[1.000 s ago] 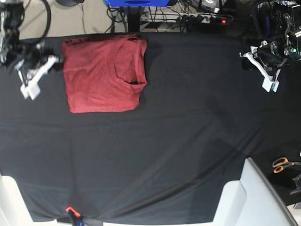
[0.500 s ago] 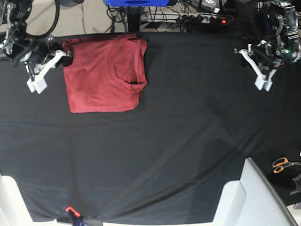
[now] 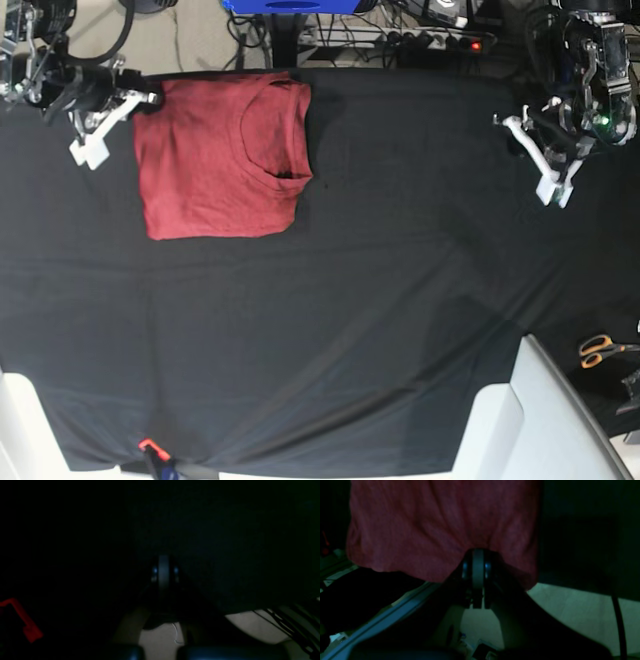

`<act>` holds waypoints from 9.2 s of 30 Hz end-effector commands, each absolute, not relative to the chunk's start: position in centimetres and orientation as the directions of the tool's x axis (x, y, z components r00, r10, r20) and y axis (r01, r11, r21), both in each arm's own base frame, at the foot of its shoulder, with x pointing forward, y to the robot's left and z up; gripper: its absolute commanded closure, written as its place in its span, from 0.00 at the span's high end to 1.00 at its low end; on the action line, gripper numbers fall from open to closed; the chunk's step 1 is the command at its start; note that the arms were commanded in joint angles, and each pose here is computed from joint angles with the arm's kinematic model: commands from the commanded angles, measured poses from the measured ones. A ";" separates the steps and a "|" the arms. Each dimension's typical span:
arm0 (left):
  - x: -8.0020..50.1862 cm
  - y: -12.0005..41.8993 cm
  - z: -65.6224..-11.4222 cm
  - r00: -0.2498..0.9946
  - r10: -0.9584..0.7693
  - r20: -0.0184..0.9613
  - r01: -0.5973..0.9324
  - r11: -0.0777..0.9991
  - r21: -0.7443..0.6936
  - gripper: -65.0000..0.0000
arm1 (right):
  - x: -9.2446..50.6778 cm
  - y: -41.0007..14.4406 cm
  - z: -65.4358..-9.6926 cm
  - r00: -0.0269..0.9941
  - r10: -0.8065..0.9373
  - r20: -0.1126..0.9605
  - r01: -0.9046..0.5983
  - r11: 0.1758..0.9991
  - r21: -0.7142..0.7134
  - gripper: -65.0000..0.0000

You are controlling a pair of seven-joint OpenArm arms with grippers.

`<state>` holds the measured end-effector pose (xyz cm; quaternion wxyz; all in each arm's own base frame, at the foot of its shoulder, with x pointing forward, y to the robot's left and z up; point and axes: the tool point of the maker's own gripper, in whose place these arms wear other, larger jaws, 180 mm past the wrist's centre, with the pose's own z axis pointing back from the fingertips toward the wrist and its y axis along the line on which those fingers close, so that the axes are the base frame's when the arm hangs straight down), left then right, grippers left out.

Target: Fold the T-shirt properly

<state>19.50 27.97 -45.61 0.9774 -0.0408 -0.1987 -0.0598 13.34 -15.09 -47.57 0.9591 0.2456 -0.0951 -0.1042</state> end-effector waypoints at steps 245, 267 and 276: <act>38.1 -5.6 -43.8 0.390 -0.859 0.333 0.921 0.365 -0.137 0.00 | 14.1 -22.7 -44.4 0.795 -0.510 0.328 0.297 0.799 0.523 0.00; 39.8 -4.2 -43.0 0.567 -0.726 0.389 0.823 0.518 -0.232 0.00 | 14.0 -22.7 -44.5 0.798 -0.509 0.323 0.299 0.799 0.522 0.00; 40.3 -2.5 -43.0 0.591 -0.707 0.388 0.805 0.547 -0.229 0.00 | 14.0 -22.9 -44.4 0.796 -0.509 0.327 0.298 0.800 0.520 0.00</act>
